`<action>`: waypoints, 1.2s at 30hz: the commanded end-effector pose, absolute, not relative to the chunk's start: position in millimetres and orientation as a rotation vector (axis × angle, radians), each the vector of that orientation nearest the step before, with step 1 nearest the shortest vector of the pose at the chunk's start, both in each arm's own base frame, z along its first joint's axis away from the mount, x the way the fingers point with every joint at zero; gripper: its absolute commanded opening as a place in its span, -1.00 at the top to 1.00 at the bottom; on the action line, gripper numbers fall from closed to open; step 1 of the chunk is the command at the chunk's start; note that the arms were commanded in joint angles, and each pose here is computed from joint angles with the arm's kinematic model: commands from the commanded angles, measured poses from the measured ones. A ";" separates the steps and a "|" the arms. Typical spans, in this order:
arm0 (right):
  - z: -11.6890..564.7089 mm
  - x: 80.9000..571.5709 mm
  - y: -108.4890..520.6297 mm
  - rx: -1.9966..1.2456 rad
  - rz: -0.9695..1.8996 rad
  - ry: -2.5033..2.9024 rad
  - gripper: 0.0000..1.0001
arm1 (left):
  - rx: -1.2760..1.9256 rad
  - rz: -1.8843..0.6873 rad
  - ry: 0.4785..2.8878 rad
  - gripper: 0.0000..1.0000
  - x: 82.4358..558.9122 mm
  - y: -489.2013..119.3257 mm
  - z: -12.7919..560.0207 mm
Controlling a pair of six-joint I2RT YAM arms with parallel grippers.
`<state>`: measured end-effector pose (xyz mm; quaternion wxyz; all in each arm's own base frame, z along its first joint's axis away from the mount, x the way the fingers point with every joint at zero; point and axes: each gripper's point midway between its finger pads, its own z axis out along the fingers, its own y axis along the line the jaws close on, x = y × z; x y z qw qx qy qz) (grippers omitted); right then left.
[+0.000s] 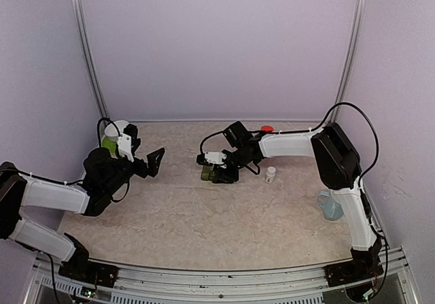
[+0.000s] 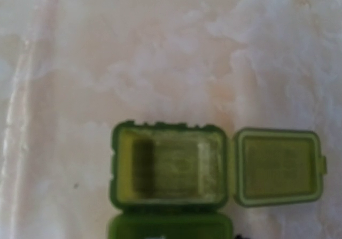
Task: Sort the pills into containers
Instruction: Place the pill container at the center of the board.
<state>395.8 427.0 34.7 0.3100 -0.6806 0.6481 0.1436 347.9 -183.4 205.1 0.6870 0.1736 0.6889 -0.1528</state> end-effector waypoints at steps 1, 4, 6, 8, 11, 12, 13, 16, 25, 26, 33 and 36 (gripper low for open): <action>24.9 396.8 422.5 -1.807 0.372 1.744 -0.06 | 0.363 -0.341 1.505 -0.98 347.1 -178.3 216.1; 21.7 397.5 417.7 -1.798 0.344 1.761 -0.20 | 0.363 -0.339 1.506 -0.98 347.2 -178.1 215.4; 21.5 400.9 413.1 -1.784 0.308 1.772 -0.26 | 0.364 -0.340 1.505 -0.97 347.2 -178.2 215.5; 20.0 403.6 408.9 -1.768 0.273 1.788 -0.34 | 0.362 -0.342 1.505 -0.98 347.3 -178.3 215.5; 18.7 409.2 399.8 -1.741 0.219 1.816 -0.40 | 0.364 -0.345 1.504 -0.98 347.0 -179.0 215.7; 18.1 411.6 396.7 -1.731 0.201 1.824 -0.41 | 0.364 -0.346 1.504 -0.98 346.9 -179.1 215.7; 18.1 413.6 393.9 -1.720 0.186 1.832 -0.42 | 0.364 -0.346 1.505 -0.98 347.2 -178.8 215.3; 15.6 418.9 384.0 -1.694 0.146 1.858 -0.44 | 0.365 -0.348 1.504 -0.98 346.9 -179.3 215.5; 12.5 435.1 364.6 -1.617 0.057 1.910 -0.49 | 0.370 -0.350 1.503 -0.98 346.7 -180.0 215.5; 12.0 437.3 362.6 -1.608 0.047 1.917 -0.50 | 0.369 -0.349 1.503 -0.98 346.6 -179.8 215.7; 5.3 457.3 352.4 -1.521 -0.004 1.964 -0.59 | 0.371 -0.352 1.505 -0.97 346.7 -180.6 214.6; 2.1 468.1 351.9 -1.491 -0.030 1.981 -0.61 | 0.372 -0.351 1.506 -0.98 346.9 -180.8 213.8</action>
